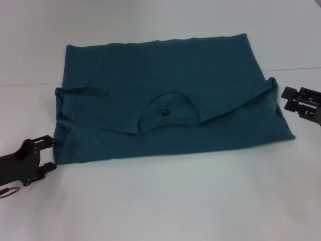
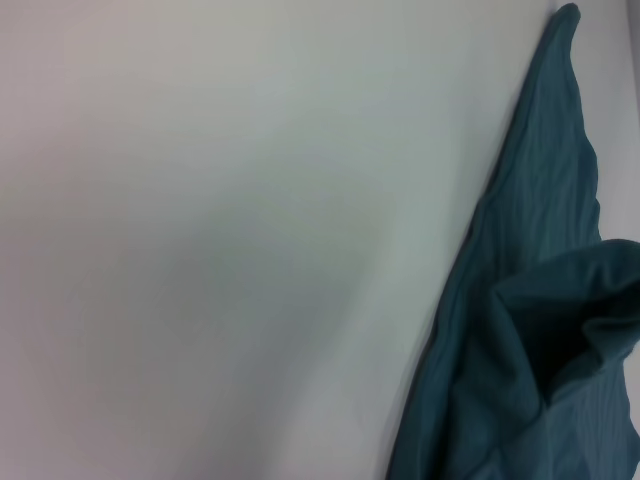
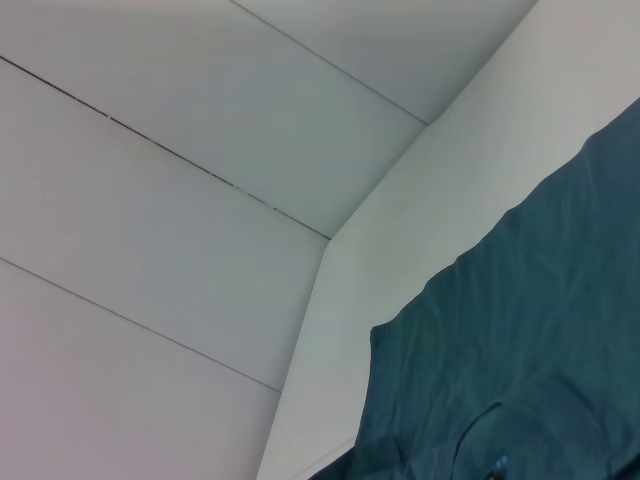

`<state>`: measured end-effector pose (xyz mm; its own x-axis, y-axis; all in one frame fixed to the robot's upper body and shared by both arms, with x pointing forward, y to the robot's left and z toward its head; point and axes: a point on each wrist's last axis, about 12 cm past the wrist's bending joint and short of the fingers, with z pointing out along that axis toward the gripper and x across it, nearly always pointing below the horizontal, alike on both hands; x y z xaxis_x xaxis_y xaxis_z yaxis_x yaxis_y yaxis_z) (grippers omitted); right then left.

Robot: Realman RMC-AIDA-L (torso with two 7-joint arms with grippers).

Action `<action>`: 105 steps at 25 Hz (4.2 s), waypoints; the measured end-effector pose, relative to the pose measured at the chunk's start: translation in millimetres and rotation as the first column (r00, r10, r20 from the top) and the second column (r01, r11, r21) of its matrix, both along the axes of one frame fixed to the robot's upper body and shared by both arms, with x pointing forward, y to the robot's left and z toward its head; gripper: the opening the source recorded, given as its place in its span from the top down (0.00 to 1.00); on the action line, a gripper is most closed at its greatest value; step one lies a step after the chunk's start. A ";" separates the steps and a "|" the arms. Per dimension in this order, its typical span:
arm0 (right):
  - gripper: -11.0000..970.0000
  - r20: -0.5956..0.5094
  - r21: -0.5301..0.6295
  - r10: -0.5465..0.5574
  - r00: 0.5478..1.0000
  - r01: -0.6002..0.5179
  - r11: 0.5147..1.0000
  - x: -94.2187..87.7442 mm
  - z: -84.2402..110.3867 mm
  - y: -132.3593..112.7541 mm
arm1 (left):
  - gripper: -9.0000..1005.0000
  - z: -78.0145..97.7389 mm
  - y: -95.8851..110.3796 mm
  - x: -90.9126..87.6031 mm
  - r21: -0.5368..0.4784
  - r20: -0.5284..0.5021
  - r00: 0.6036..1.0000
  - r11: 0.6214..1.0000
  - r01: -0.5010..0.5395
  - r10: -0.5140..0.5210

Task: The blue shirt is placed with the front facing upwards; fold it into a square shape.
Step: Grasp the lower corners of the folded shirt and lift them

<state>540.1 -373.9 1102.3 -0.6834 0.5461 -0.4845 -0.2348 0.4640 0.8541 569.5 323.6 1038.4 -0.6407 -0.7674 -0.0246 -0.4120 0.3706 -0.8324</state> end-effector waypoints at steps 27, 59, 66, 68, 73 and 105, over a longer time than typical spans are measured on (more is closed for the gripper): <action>0.35 -0.002 -0.001 -0.010 1.000 0.010 1.000 0.0 -0.8 -0.9 | 0.28 11.9 -16.9 17.9 0.031 0.034 0.996 0.997 0.077 -0.078; 0.35 0.001 -0.001 -0.014 1.000 0.014 1.000 2.2 -0.1 -0.1 | 0.28 11.5 -10.7 2.1 -0.039 -0.005 0.995 0.994 0.103 -0.104; 0.35 0.000 0.000 -0.015 1.000 0.015 1.000 2.1 -0.1 -0.2 | 0.28 7.8 -4.0 2.2 -0.002 -0.031 0.997 0.997 0.071 -0.071; 0.35 -0.001 0.000 -0.015 1.000 0.015 1.000 2.1 -0.1 -0.3 | 0.28 6.8 -3.8 3.5 0.011 -0.035 0.997 0.998 0.065 -0.065; 0.35 -0.002 0.002 -0.015 1.000 0.015 1.000 2.3 -0.2 0.2 | 0.28 6.9 -4.3 5.9 0.020 -0.032 0.998 0.998 0.056 -0.055; 0.35 0.002 0.011 -0.021 1.000 0.021 1.000 1.8 0.1 -0.1 | 0.38 17.1 -23.0 27.8 0.082 -0.007 0.993 0.990 0.119 -0.118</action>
